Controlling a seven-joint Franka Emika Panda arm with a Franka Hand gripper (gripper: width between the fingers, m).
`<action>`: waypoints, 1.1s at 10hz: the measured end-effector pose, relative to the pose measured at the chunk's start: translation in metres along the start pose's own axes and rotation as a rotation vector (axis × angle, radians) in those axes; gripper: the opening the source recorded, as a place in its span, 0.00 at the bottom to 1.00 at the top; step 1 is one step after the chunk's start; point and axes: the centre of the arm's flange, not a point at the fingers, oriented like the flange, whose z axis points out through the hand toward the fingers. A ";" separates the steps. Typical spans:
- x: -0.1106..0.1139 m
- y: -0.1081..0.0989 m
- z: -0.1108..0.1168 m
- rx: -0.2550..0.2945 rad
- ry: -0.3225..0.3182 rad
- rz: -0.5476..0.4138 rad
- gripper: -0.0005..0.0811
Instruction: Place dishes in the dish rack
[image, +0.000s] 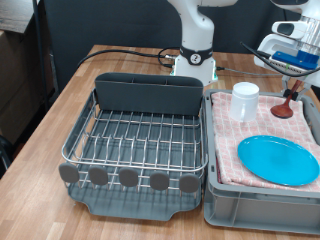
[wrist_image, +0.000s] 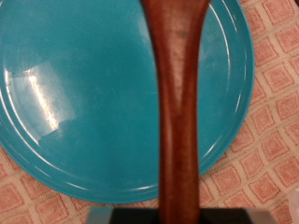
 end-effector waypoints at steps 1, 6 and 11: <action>0.004 0.002 0.003 -0.021 0.007 0.065 0.11; 0.048 0.043 -0.007 -0.135 0.058 0.420 0.11; 0.079 0.081 -0.014 -0.137 0.099 0.639 0.11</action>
